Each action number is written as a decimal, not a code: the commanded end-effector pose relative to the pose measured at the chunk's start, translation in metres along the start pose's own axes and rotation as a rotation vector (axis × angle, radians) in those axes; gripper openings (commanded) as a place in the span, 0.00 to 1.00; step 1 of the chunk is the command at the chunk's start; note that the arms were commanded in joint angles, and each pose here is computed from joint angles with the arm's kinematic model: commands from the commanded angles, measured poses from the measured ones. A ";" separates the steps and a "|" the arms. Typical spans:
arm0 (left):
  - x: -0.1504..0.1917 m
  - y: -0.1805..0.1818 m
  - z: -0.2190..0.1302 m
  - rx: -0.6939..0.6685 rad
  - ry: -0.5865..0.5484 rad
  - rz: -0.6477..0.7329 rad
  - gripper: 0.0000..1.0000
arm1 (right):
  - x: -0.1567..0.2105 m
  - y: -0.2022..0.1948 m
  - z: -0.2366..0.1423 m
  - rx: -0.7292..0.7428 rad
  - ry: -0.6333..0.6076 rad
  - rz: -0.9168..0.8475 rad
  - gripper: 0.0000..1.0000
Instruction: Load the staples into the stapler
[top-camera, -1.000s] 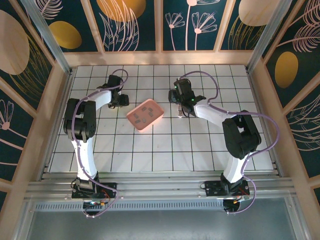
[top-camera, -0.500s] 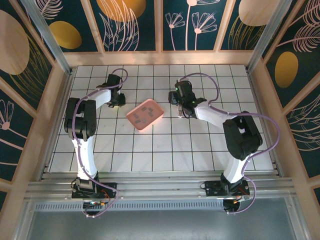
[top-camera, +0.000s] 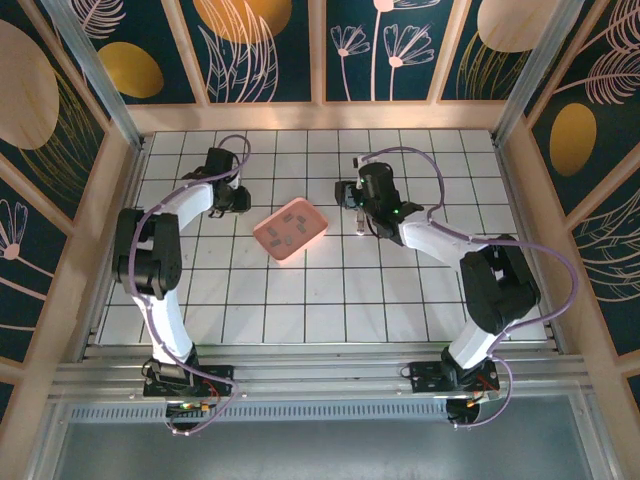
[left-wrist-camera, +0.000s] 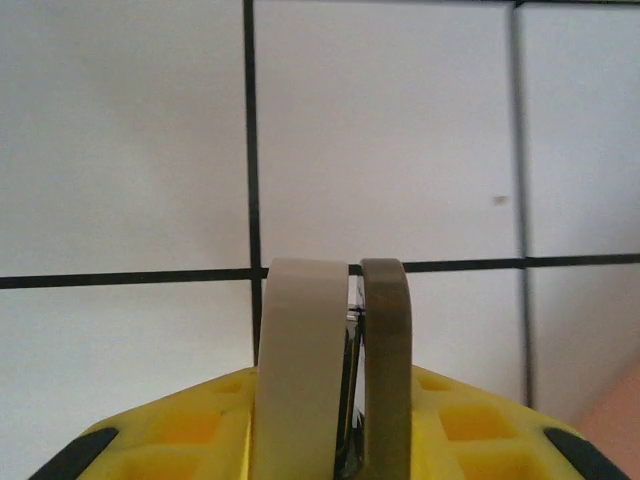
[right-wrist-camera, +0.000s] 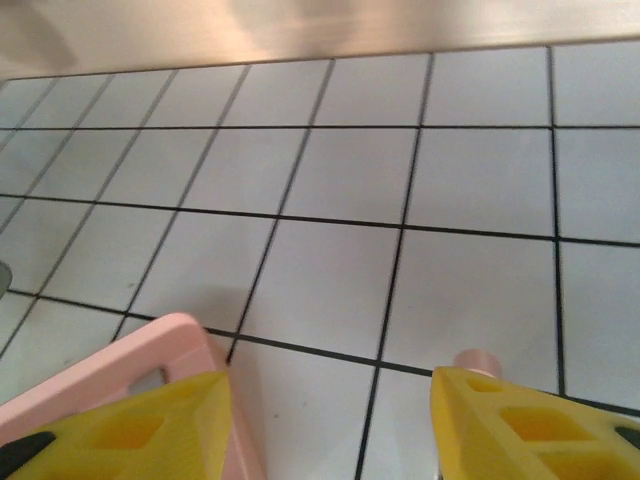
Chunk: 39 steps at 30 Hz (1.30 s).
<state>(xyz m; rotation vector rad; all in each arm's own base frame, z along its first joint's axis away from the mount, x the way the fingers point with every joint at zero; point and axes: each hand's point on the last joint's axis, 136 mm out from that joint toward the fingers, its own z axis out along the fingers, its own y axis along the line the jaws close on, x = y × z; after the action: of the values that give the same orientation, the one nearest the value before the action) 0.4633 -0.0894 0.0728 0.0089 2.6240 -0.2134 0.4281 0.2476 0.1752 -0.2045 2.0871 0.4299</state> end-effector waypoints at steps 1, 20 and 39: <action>-0.009 -0.032 -0.040 0.166 -0.073 0.109 0.32 | -0.025 0.027 -0.018 -0.143 -0.096 -0.095 0.55; 0.077 -0.131 -0.185 0.827 -0.430 1.032 0.21 | 0.007 0.154 -0.082 -0.872 -0.104 -0.591 0.58; 0.106 -0.138 -0.190 0.892 -0.444 1.197 0.19 | 0.043 0.206 -0.111 -1.202 -0.069 -0.800 0.62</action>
<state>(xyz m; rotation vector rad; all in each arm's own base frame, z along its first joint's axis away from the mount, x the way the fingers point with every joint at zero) 0.2811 -0.1954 0.1983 1.5136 1.5775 -0.7425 0.2651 0.3920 0.2297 -1.5458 1.3337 1.0271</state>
